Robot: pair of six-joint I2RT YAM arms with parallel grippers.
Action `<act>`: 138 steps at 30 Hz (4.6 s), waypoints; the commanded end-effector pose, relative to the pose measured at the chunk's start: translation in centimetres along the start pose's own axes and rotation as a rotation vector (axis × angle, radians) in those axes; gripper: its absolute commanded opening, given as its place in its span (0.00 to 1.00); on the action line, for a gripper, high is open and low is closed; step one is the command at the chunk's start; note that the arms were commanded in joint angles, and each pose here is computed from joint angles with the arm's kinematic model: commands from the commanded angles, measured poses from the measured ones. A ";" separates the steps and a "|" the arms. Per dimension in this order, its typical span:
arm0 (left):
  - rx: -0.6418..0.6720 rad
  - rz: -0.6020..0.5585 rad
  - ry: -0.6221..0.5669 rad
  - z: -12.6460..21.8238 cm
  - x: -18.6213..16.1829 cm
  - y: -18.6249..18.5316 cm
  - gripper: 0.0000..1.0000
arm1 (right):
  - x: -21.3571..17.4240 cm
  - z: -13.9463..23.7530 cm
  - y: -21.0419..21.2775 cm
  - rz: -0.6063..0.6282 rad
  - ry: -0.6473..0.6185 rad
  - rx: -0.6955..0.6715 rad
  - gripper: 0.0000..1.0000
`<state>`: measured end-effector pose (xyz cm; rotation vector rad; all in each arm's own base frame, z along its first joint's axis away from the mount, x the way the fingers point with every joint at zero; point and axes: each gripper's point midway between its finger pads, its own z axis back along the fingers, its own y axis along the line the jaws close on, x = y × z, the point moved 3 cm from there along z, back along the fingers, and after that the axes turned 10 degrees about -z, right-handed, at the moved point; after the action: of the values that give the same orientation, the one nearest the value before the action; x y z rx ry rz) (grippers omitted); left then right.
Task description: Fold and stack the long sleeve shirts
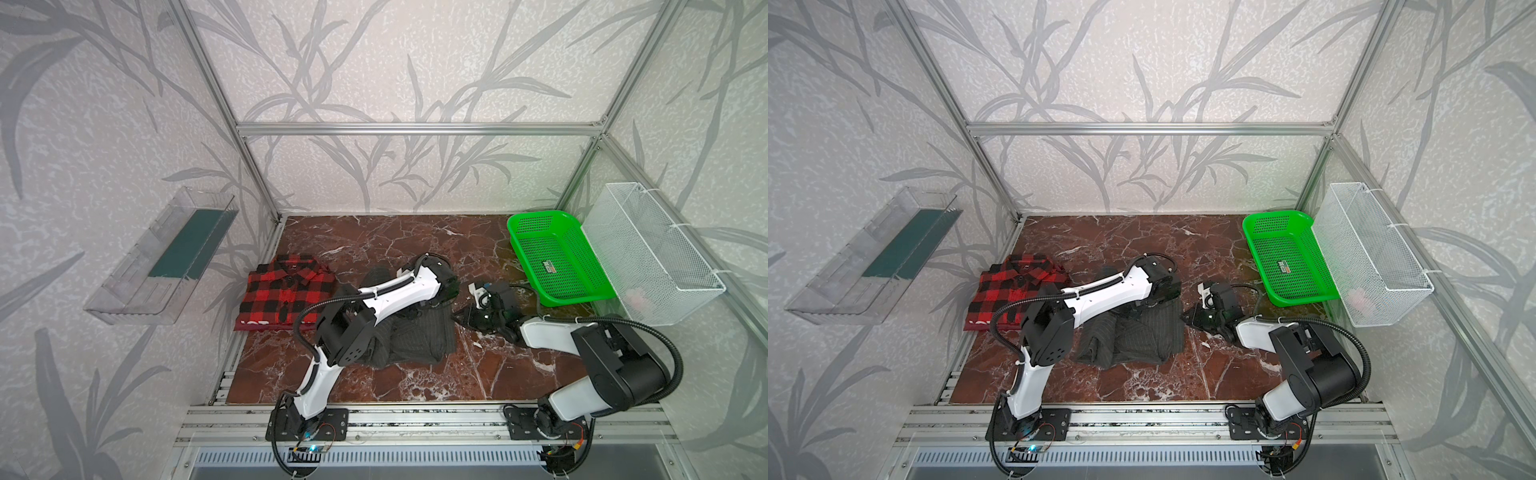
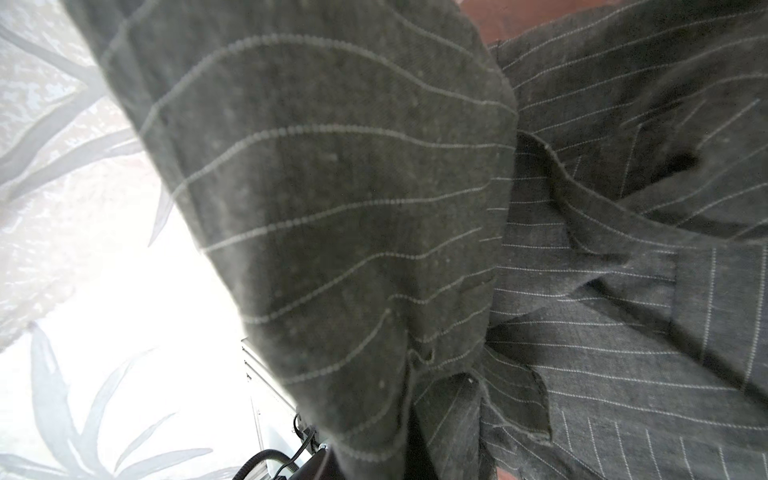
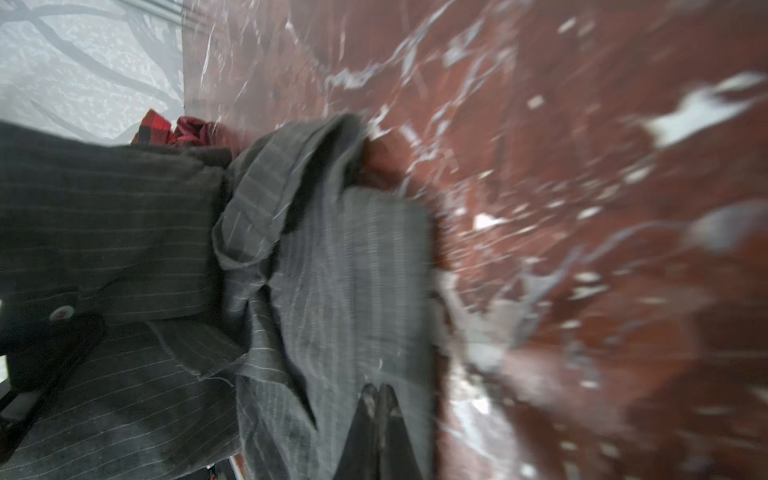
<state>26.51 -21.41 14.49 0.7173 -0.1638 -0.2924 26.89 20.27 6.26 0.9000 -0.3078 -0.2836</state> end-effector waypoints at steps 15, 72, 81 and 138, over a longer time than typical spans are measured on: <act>0.056 -0.116 0.091 1.4 -1.1 -0.4 0.00 | -2.2 -5.3 -0.7 -0.077 -0.038 0.024 0.00; -0.158 0.044 -0.192 7.0 -3.5 5.8 0.95 | 0.6 -0.9 9.6 0.282 -0.072 -0.005 0.80; -0.300 0.023 -0.157 3.3 -5.0 0.7 0.95 | 2.6 -5.0 8.5 0.265 -0.023 -0.060 0.70; -0.433 0.114 -0.280 0.5 2.4 0.0 0.95 | -4.7 5.1 2.0 0.171 -0.111 -0.225 0.27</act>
<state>29.59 -23.88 11.98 0.2660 -0.3370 -0.3269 21.29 19.56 7.93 0.6389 -0.4326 -0.2499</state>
